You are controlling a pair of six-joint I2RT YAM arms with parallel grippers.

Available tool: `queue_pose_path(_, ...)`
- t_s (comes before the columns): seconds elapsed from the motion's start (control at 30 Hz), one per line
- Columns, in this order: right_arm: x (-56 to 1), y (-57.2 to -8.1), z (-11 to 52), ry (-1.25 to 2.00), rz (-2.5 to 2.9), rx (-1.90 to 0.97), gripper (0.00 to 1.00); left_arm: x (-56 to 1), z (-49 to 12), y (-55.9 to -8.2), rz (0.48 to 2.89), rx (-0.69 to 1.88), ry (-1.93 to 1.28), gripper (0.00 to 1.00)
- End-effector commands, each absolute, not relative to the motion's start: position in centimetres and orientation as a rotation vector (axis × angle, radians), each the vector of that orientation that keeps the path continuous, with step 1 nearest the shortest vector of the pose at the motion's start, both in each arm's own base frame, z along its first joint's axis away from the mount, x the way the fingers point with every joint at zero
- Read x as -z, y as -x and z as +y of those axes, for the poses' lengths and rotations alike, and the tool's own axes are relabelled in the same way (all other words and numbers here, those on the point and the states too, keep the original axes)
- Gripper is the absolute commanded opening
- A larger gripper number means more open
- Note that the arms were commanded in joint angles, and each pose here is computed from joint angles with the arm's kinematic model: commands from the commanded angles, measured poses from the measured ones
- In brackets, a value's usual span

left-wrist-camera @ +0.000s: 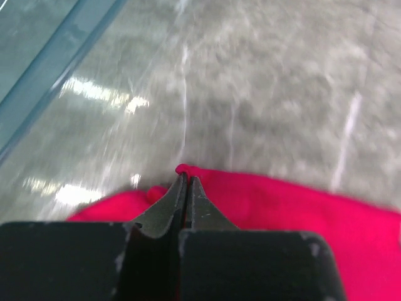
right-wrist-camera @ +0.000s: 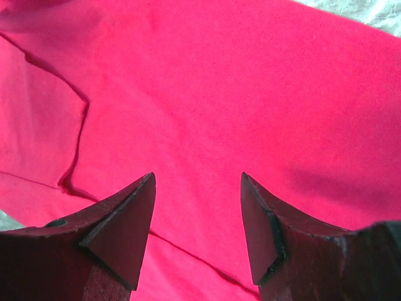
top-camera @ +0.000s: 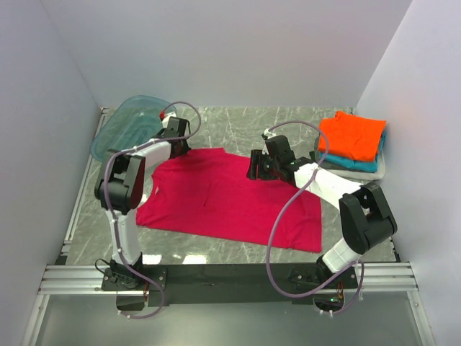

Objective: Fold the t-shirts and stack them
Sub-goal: Fold the tshirt

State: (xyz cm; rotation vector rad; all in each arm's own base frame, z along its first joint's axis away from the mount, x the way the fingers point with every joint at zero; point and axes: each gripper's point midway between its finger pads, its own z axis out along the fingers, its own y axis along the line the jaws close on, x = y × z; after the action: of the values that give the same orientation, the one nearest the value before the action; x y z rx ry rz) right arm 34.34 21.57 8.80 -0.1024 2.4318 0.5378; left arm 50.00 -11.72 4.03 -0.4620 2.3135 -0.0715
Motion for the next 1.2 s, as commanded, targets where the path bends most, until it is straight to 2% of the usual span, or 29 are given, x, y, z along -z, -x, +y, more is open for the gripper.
queue_pose_path(0.0,-8.9,-34.8,21.3,0.098,2.421,-0.526,0.63,-11.0,-13.9,-50.3,2.118,0.219,0.377,0.01)
queue_pose_path(0.1,-9.0,-34.8,21.2,0.099,2.419,-0.519,0.63,-14.2,-14.7,-48.4,2.000,0.255,0.324,0.01)
queue_pose_path(0.13,-9.0,-34.8,21.1,0.101,2.419,-0.517,0.63,-13.1,-14.9,-46.9,2.010,0.234,0.305,0.01)
queue_pose_path(0.2,-9.0,-34.7,21.2,0.102,2.419,-0.520,0.63,-14.5,-15.3,-45.9,1.951,0.248,0.275,0.01)
queue_pose_path(0.47,-9.3,-34.3,21.3,0.102,2.411,-0.543,0.63,-8.3,-16.0,-39.7,2.136,0.151,0.245,0.00)
queue_pose_path(0.67,-9.4,-34.0,20.9,0.102,2.406,-0.528,0.63,-5.4,-18.2,-34.0,2.243,0.186,0.138,0.02)
queue_pose_path(0.77,-9.3,-33.9,21.0,0.104,2.405,-0.537,0.63,-6.1,-18.9,-32.5,2.251,0.230,0.115,0.16)
queue_pose_path(0.8,-9.3,-33.9,21.0,0.104,2.405,-0.540,0.63,-7.0,-18.9,-32.5,2.229,0.245,0.126,0.29)
queue_pose_path(0.9,-9.2,-33.9,21.0,0.103,2.407,-0.541,0.63,-9.1,-18.6,-33.2,2.197,0.227,0.143,0.42)
queue_pose_path(1.1,-9.3,-33.7,20.7,0.105,2.400,-0.531,0.63,-12.5,-19.9,-36.7,2.108,0.207,0.129,0.56)
queue_pose_path(1.17,-9.3,-33.4,20.7,0.109,2.403,-0.532,0.63,-12.1,-20.2,-37.8,2.123,0.192,0.084,0.57)
